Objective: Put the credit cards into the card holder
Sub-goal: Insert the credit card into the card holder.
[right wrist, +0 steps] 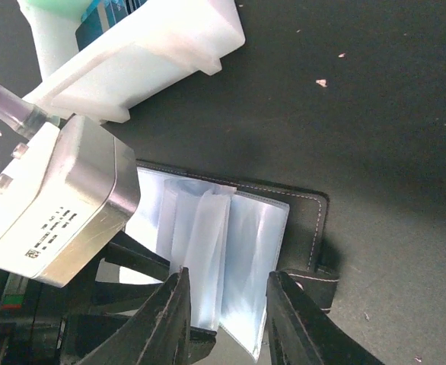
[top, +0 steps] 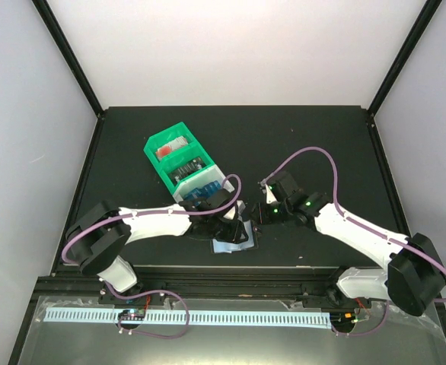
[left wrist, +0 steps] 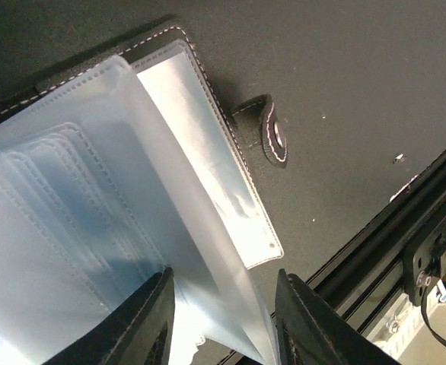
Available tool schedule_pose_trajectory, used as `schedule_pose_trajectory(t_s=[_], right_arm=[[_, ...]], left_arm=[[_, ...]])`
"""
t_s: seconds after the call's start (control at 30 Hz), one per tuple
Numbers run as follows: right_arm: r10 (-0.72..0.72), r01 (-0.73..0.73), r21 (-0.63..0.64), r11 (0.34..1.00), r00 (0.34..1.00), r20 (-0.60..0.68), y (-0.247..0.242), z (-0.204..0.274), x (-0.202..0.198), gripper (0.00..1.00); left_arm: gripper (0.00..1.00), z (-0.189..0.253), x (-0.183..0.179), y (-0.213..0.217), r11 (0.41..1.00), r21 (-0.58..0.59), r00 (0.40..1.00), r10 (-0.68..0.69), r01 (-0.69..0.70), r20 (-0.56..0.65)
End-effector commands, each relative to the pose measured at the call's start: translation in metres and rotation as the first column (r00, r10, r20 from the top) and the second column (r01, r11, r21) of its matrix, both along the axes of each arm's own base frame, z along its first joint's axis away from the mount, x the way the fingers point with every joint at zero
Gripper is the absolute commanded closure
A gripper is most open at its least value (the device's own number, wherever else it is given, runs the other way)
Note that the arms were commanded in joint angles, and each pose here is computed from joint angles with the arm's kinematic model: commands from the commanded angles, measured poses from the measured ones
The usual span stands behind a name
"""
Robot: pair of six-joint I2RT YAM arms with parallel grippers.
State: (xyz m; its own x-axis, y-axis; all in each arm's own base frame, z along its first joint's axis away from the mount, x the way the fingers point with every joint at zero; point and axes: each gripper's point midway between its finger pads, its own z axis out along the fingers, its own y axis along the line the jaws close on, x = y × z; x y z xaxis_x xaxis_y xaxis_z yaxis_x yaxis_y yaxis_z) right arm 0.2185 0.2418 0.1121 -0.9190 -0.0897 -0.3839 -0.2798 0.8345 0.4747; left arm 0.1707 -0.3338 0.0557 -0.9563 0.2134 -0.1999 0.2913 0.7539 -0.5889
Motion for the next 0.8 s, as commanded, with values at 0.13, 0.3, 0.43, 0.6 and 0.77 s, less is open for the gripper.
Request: schedule_pose_trajectory(t_s=[0.13, 0.3, 0.43, 0.6, 0.77], right_arm=[[-0.085, 0.086, -0.069, 0.994, 0.996, 0.019, -0.019, -0.002, 0.006, 0.68], [-0.139, 0.141, -0.110, 0.984, 0.990, 0.029, -0.030, -0.002, 0.009, 0.63], [-0.148, 0.151, -0.118, 0.982, 0.988, 0.038, -0.033, -0.001, 0.010, 0.61], [-0.104, 0.107, -0.064, 0.992, 0.993, 0.050, -0.024, 0.011, 0.008, 0.60], [-0.121, 0.125, -0.068, 0.990, 0.990, 0.067, -0.027, 0.017, 0.009, 0.58]], left_arm=[[0.56, 0.017, 0.003, -0.027, 0.995, -0.080, 0.998, -0.055, 0.058, 0.028], [0.55, 0.019, 0.002, -0.034, 0.993, -0.094, 0.997, -0.073, 0.075, 0.028], [0.54, 0.018, 0.001, -0.034, 0.992, -0.095, 0.997, -0.076, 0.079, 0.027], [0.52, 0.024, -0.001, -0.039, 0.988, -0.124, 0.995, -0.090, 0.094, 0.034], [0.51, 0.035, 0.002, -0.044, 0.984, -0.149, 0.994, -0.089, 0.098, 0.064]])
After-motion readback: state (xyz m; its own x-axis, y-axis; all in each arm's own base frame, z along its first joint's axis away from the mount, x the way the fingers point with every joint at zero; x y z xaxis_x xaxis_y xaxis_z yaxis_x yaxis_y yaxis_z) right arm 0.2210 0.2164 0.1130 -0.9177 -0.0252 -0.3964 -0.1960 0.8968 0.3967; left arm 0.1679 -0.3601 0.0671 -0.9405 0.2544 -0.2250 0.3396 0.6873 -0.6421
